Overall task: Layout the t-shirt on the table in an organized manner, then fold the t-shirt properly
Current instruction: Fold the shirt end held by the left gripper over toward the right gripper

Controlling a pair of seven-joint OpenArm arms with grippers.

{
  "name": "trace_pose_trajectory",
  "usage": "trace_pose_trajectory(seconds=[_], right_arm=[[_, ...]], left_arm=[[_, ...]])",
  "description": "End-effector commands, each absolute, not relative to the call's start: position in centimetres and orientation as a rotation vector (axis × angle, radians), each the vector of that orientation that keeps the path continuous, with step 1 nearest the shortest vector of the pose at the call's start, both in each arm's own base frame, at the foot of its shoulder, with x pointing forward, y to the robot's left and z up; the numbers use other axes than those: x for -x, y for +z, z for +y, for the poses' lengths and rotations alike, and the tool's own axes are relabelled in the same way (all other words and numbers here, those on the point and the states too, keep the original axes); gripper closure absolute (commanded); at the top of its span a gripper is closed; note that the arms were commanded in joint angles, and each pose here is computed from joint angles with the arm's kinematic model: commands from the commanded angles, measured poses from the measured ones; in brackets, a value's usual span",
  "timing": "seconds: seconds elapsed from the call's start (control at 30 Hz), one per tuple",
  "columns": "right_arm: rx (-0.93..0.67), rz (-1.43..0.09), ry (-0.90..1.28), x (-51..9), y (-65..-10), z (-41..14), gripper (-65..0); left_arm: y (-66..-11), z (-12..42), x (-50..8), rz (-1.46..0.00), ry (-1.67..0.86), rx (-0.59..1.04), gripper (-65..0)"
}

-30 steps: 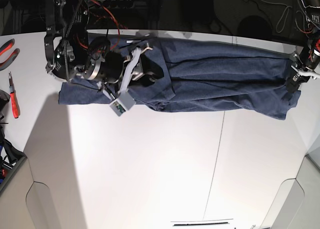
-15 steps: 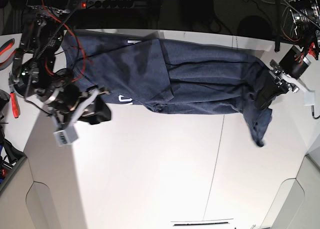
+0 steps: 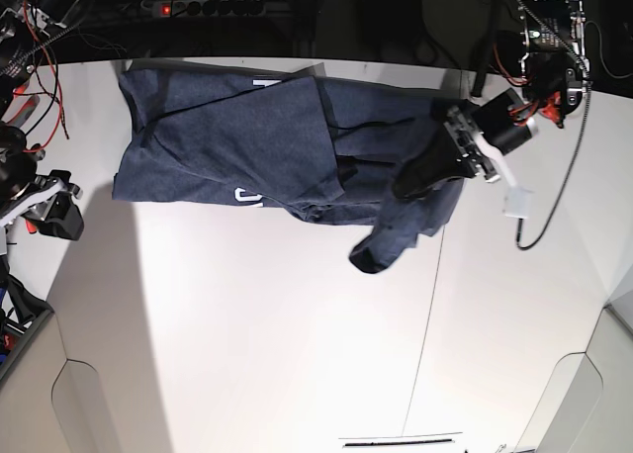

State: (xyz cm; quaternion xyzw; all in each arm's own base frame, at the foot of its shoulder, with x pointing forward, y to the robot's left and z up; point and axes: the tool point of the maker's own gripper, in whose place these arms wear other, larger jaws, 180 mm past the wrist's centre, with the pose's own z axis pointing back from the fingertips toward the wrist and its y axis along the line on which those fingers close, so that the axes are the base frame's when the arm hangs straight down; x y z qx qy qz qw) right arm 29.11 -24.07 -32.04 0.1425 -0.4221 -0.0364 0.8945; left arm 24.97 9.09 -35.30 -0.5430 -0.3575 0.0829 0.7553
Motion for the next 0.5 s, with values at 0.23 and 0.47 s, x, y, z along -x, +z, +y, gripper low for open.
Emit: trace_pose_trajectory(seconds=[0.23,0.47], right_arm=[[-0.308,-0.879,-0.073,-28.1,-32.1,-24.0,-18.9],[-0.319,-0.884,-0.074,-28.1,-32.0,-23.8,-18.9]], left_arm=[[-34.8,5.4,-24.7,-0.749,0.084,1.231,0.0],[-35.4,3.7,-24.7,-0.725,0.033,1.211,0.0]])
